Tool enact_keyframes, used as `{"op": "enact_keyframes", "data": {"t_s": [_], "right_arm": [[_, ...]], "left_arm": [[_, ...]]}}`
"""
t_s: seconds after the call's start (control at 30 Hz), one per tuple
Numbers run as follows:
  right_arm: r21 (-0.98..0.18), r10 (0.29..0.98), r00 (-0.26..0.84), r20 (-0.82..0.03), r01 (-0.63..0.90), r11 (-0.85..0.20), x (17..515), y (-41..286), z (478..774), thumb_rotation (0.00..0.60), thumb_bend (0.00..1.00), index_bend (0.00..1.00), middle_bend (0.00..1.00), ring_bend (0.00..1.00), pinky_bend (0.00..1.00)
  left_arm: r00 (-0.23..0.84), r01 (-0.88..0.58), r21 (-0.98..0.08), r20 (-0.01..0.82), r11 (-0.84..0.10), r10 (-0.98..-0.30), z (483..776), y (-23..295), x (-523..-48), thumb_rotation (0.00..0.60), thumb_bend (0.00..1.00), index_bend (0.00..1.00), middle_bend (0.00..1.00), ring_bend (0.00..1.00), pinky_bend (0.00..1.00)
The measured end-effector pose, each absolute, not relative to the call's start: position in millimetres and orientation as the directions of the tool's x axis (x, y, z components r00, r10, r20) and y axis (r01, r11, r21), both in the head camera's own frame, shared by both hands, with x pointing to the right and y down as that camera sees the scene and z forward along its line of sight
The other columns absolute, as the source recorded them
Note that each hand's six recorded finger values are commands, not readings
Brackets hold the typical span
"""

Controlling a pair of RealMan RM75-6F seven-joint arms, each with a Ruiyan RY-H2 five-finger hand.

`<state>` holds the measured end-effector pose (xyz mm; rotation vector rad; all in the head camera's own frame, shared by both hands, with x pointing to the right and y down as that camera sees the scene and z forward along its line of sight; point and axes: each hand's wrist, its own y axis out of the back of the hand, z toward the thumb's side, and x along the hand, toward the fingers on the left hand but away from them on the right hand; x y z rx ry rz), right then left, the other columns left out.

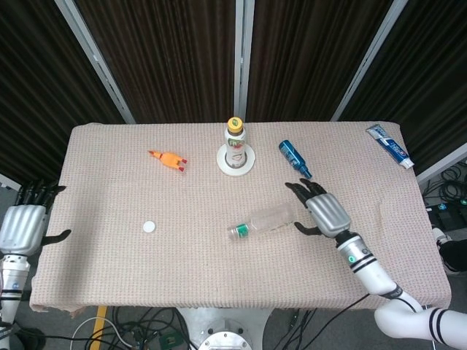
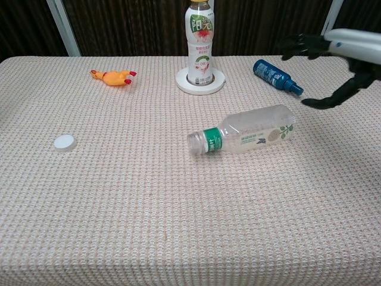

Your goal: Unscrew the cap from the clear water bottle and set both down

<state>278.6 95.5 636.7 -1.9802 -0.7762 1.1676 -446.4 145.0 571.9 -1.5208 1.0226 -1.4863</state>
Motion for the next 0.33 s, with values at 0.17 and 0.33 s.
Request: {"op": "enact_keyframes", "data": {"t_s": [0.17,0.33], "right_arm": [[-0.861,0.865,0.287,-0.413,0.186,-0.473,341.5,114.2,600.4,0.600,0.22,0.00,0.17,0.00,0.12],[-0.887,0.907,0.161,-0.389,0.201,-0.416,393.6,151.2,569.9,0.600,0.24,0.00,0.17,0.00,0.12]], "left_arm": [[-0.092,-0.023,-0.932,0.362,-0.362,-0.928,556.1,173.8,-475.9,0.600,0.11,0.17,0.11,0.02,0.00],[-0.159,-0.030,-0.938,0.346,-0.346,-0.925,542.5,209.9,-488.4,0.600,0.11,0.17,0.11,0.02,0.00]]}}
